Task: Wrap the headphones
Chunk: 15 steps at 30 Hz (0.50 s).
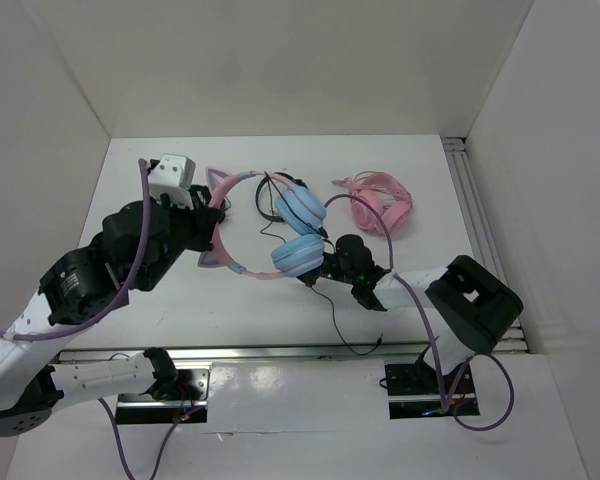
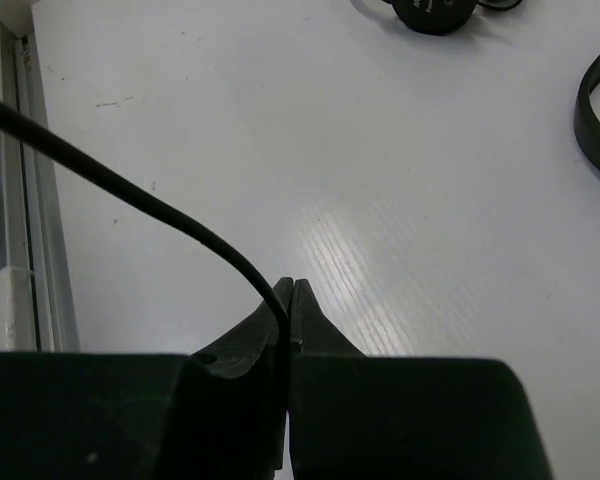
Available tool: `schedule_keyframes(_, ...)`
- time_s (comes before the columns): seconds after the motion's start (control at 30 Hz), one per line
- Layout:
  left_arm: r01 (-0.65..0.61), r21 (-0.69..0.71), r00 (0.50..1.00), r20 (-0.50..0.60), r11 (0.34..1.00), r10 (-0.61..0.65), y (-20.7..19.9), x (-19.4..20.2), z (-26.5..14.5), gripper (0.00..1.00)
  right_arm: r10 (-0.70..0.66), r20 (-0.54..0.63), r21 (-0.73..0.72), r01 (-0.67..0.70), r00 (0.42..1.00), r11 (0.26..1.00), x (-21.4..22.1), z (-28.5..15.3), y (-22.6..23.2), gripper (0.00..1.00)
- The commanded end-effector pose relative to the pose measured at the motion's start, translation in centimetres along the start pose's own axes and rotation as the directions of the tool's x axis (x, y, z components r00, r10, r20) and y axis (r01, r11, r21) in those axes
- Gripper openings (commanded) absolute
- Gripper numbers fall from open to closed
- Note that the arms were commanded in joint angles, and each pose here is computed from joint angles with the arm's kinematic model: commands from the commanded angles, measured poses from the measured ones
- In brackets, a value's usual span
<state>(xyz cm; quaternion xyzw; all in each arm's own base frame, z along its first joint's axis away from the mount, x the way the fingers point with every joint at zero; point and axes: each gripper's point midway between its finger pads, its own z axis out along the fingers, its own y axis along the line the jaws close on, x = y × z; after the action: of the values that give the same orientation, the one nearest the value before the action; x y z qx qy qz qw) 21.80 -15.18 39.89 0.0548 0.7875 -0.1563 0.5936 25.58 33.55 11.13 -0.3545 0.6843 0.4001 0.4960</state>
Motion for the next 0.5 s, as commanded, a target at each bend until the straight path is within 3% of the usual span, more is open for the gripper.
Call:
schedule_keyframes(0.0,0.179,0.024,0.970,0.161,0.984,-0.180,0.0,-5.1,-1.5,0.00,-0.062,0.128,-0.029,0.066,0.990,0.997,-3.3,0.5,0.7,0.00)
schedule_keyframes(0.17,0.226,-0.054,0.959,0.186,0.973,-0.213,1.2,-5.2,-1.2,0.00,-0.044,0.150,-0.063,0.054,0.988,0.997,-3.8,0.0,2.1,0.00)
schedule_keyframes(0.27,0.277,-0.183,0.947,0.217,0.943,-0.236,3.0,-5.2,-0.7,0.00,-0.057,0.109,-0.052,0.063,0.992,0.997,-2.7,-0.4,4.0,0.00)
schedule_keyframes(0.47,0.406,-0.387,0.906,0.289,0.828,-0.310,6.2,-5.0,1.4,0.00,-0.101,0.057,-0.121,0.107,0.993,0.987,-0.9,-2.1,9.7,0.00)
